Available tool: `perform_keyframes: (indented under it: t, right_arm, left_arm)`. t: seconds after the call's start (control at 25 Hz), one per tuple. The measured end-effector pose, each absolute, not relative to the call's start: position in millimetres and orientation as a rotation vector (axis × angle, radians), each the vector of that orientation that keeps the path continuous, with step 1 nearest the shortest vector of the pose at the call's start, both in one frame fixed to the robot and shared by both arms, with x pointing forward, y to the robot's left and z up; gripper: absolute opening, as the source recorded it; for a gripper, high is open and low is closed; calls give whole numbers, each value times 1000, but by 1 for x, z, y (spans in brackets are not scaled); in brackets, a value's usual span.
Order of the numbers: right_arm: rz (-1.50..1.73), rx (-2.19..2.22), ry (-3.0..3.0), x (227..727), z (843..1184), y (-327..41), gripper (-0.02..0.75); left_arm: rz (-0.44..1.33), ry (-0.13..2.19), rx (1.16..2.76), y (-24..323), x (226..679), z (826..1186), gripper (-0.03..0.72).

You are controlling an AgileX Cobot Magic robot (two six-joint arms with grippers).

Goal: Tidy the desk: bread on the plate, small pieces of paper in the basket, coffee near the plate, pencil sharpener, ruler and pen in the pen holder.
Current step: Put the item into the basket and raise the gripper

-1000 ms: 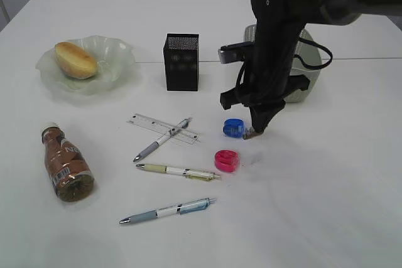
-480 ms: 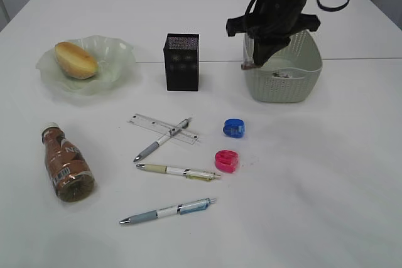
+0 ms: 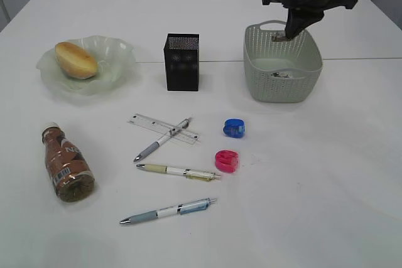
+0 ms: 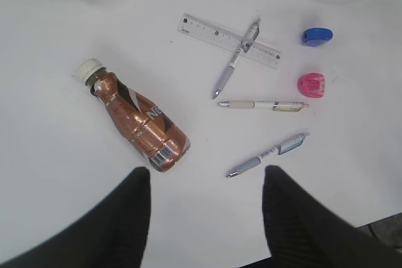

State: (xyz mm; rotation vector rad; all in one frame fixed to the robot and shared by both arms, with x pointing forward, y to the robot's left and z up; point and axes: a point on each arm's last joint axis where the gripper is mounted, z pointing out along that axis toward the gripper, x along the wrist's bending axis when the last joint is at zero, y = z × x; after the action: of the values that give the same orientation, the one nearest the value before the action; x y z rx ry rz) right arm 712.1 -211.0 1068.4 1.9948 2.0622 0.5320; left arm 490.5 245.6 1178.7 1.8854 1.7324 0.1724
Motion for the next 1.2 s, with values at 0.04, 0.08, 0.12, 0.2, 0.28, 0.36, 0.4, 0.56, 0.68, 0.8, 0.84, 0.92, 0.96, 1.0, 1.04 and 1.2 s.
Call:
perform_keyframes:
  t: [0.04,0.08,0.12,0.2,0.28,0.36,0.4,0.56,0.68,0.8,0.84,0.92,0.96,1.0,1.04,1.2]
  right_arm:
    - [531,2003,2053,713,1067,-214,-15]
    - [536,2006,2042,715,1066,-217,-15]
    - [556,2000,2026,718,1066,-219,-15]
    - [596,1986,1996,724,1063,-221,-15]
    - [624,1981,1980,728,1059,-222,-15]
    - [632,1978,1973,734,1051,-221,-15]
    - [641,1976,1968,737,1049,-221,-15]
    - [662,1967,1955,750,1034,-218,-15]
    - [683,1954,1921,759,1030,-219,-15]
    - [692,1944,1903,765,1025,-219,-15]
    - [692,1941,1896,767,1023,-220,-15]
    - [685,1944,1899,768,1019,-220,-8]
    - [687,1945,1895,768,1019,-221,3]
    - [692,1943,1890,769,1020,-222,25]
    - [698,1941,1884,769,1020,-223,51]
    - [710,1934,1873,771,1021,-224,243]
  left_arm:
    - [172,1732,1885,246,491,1179,416]
    - [172,1732,1885,246,491,1179,416]
    - [172,1732,1885,246,491,1179,416]
    - [172,1732,1885,246,491,1179,416]
    - [172,1732,1885,246,491,1179,416]
    - [172,1732,1885,246,491,1179,416]
    - [172,1732,1885,246,491,1179,416]
    - [172,1732,1885,246,491,1179,416]
    - [172,1732,1885,246,491,1179,416]
    - [172,1732,1885,246,491,1179,416]
    - [172,1732,1885,246,491,1179,416]
    - [172,1732,1885,246,491,1179,416]
    - [172,1732,1885,246,491,1179,416]
    - [172,1732,1885,246,491,1179,416]
    - [172,1732,1885,246,491,1179,416]
    - [172,1734,1884,246,491,1179,416]
